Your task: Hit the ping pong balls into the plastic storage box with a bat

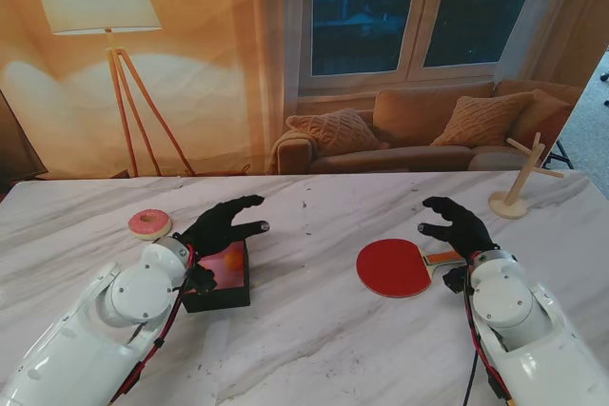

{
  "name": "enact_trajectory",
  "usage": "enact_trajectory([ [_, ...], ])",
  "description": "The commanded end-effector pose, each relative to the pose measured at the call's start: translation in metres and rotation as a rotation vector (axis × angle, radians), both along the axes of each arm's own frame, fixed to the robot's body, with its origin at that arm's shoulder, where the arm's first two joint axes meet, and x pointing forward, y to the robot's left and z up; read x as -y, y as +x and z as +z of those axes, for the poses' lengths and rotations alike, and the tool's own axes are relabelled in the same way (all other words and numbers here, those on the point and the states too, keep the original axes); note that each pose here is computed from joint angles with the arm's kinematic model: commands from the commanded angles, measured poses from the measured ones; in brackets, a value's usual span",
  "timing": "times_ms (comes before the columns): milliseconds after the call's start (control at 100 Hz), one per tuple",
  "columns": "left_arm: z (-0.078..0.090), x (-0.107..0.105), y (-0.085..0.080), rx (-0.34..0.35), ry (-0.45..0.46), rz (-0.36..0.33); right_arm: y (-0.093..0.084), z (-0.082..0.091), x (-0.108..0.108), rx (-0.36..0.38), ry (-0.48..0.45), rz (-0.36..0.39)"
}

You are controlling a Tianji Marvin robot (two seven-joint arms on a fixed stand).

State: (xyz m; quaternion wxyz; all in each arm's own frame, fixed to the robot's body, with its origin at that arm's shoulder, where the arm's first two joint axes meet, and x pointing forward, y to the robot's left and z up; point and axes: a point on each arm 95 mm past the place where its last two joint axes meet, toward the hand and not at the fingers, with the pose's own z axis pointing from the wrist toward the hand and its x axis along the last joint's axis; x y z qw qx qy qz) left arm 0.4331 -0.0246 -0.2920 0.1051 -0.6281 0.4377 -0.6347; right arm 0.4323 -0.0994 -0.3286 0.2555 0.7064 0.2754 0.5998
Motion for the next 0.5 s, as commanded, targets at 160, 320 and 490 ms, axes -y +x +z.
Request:
enact_trajectory([
  [160, -0.012, 0.012, 0.000, -0.011, -0.058, -0.037, -0.012, 0.002, -0.039, 0.023, 0.041, 0.148],
  [320, -0.020, 0.016, -0.002, 0.017, -0.109, -0.031, -0.019, 0.004, -0.064, 0.057, 0.072, 0.236],
  [490, -0.026, 0.016, -0.007, 0.034, -0.149, -0.039, -0.027, 0.003, -0.083, 0.102, 0.095, 0.313],
])
